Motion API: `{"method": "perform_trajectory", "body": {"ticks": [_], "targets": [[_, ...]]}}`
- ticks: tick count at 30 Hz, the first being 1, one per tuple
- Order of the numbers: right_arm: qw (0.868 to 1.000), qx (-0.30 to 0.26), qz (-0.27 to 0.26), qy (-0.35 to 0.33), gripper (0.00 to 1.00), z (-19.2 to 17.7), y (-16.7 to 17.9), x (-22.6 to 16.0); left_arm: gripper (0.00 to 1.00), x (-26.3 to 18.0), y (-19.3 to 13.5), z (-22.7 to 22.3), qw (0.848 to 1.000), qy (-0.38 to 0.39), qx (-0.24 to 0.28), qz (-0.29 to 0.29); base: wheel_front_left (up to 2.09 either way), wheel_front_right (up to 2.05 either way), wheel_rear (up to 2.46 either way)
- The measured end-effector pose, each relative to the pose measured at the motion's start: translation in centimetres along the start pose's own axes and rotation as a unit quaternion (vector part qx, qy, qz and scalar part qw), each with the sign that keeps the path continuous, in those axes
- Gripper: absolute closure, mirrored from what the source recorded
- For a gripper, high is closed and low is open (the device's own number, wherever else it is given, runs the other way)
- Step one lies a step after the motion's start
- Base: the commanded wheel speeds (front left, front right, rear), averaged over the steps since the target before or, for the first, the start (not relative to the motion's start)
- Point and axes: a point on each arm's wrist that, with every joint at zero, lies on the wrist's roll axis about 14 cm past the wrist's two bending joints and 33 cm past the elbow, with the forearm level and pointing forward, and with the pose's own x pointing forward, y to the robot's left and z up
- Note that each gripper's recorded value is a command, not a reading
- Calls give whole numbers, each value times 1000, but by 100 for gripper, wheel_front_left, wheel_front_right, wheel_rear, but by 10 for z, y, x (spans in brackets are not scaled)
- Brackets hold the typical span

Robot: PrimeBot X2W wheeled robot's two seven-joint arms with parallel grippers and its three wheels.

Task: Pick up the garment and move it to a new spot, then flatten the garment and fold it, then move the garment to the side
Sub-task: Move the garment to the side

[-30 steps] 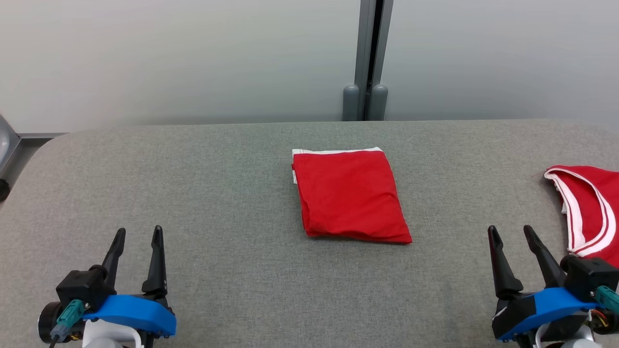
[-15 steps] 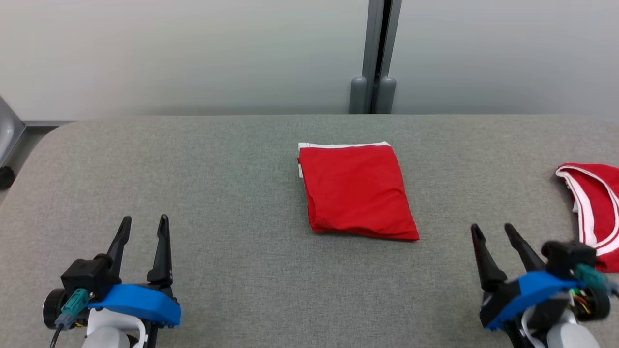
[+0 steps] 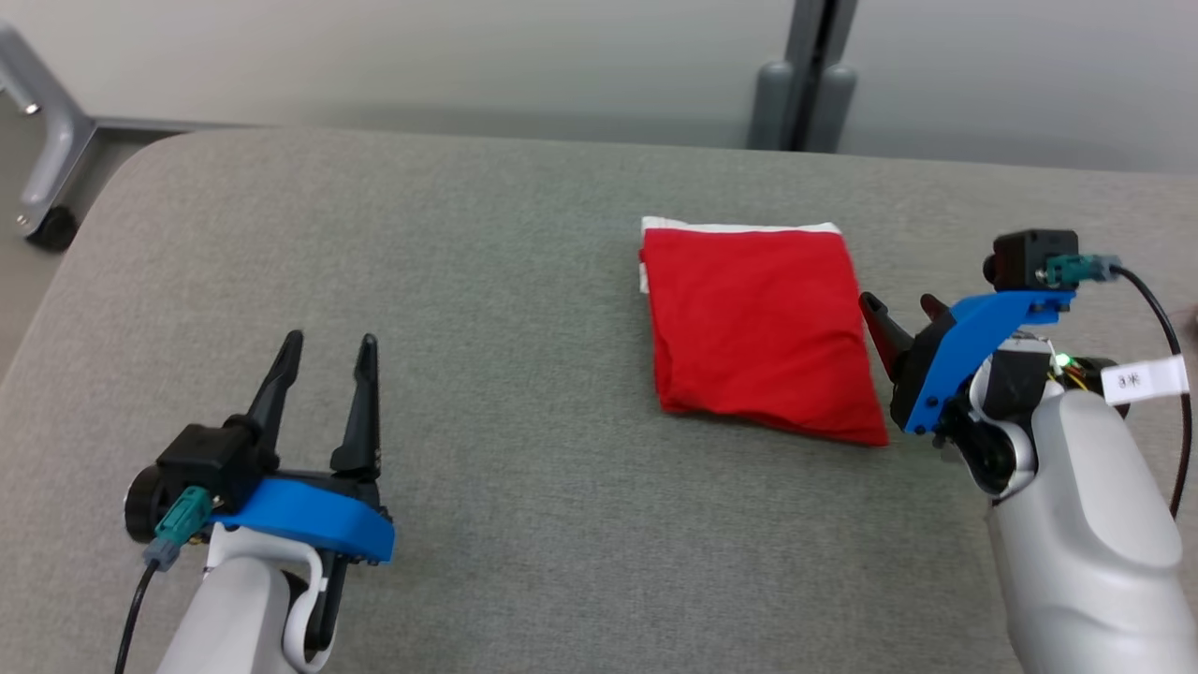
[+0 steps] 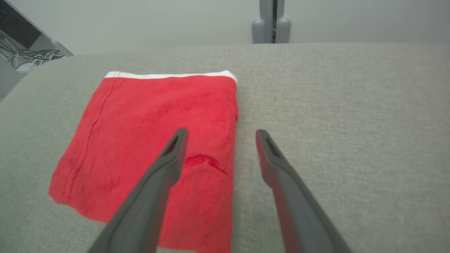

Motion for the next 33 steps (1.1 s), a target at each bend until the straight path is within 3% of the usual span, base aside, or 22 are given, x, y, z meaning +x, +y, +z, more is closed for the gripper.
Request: {"method": "perform_trajectory", "body": {"ticks": [8, 16, 17, 18, 19, 25, 33], "targets": [[996, 15, -7, 83, 0, -34, 3, 45, 0, 3, 4, -4, 1000, 6, 4, 5, 0, 0, 0], [987, 36, 2, 159, 0, -70, 15, 59, 0, 0, 9, -4, 1000, 9, 6, 11, 0, 0, 0], [986, 30, 4, 163, 3, -69, 17, 59, 0, 0, 8, -4, 1000, 8, 6, 10, 0, 0, 0], [987, 26, 6, 160, 66, -68, 19, 60, 0, 0, 7, -3, 1000, 8, 5, 9, 0, 0, 0], [987, 6, 11, 160, 100, -68, 22, 59, 0, 1, 5, -3, 1000, 6, 5, 6, 0, 0, 0], [988, -80, 9, 132, 100, -41, 20, 55, 0, 9, -6, 0, 1000, 0, 1, -10, 0, 0, 0], [977, -174, -26, 123, 100, 8, -18, 29, 0, 26, -37, -10, 998, 5, -15, -53, 0, 0, 0]]}}
